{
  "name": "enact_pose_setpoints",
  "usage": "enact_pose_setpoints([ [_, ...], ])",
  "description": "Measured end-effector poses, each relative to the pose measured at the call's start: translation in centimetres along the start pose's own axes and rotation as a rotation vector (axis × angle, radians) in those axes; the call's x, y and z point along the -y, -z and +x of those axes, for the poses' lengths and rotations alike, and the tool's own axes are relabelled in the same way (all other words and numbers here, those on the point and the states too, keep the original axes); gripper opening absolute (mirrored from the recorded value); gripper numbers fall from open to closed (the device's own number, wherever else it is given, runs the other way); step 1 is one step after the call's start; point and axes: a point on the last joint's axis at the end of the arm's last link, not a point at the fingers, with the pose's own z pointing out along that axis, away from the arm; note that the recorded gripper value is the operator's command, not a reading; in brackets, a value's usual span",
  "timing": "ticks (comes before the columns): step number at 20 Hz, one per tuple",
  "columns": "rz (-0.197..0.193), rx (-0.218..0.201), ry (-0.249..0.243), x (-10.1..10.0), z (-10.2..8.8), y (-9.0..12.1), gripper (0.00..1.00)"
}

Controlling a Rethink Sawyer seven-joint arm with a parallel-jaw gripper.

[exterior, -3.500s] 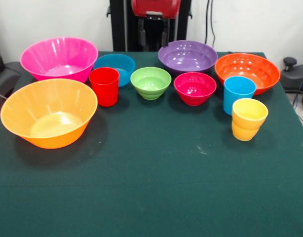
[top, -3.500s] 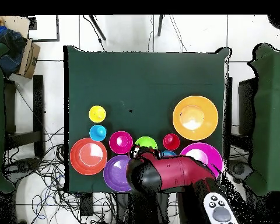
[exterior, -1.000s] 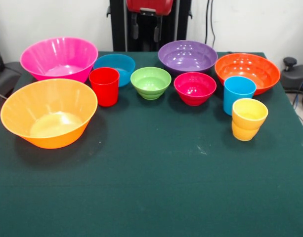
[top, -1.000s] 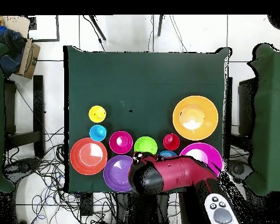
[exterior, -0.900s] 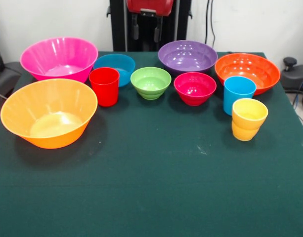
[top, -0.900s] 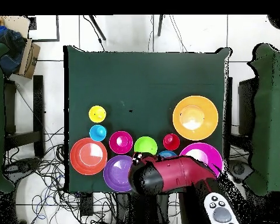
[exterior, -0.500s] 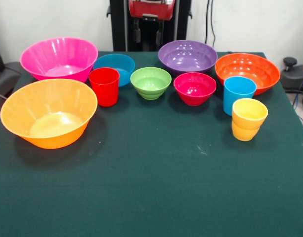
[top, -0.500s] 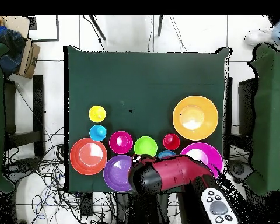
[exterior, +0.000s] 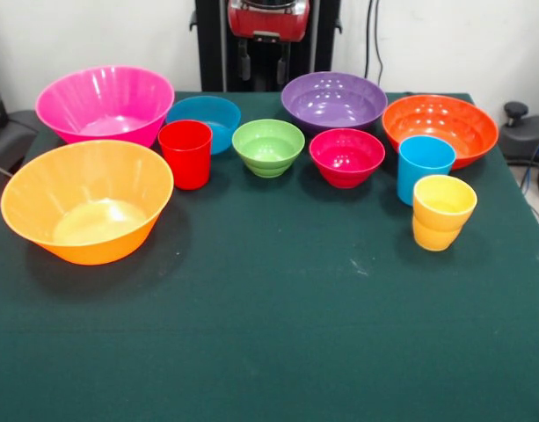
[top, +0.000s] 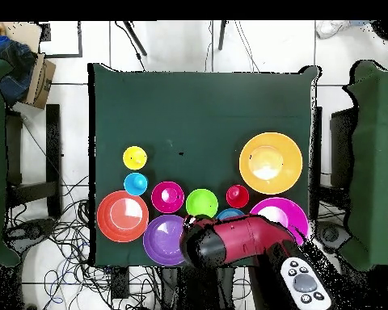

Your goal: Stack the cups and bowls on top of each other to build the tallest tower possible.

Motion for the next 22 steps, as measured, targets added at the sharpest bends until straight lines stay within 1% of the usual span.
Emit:
enact_pose_setpoints([
  [7, -0.012, 0.018, -0.017, 0.7, -0.9, 0.5, 1.0],
  [13, -0.017, 0.008, -0.035, 1.1, -1.6, 0.7, 1.0],
  [22, -0.015, 0.007, -0.015, 0.4, -2.6, 1.4, 1.0],
])
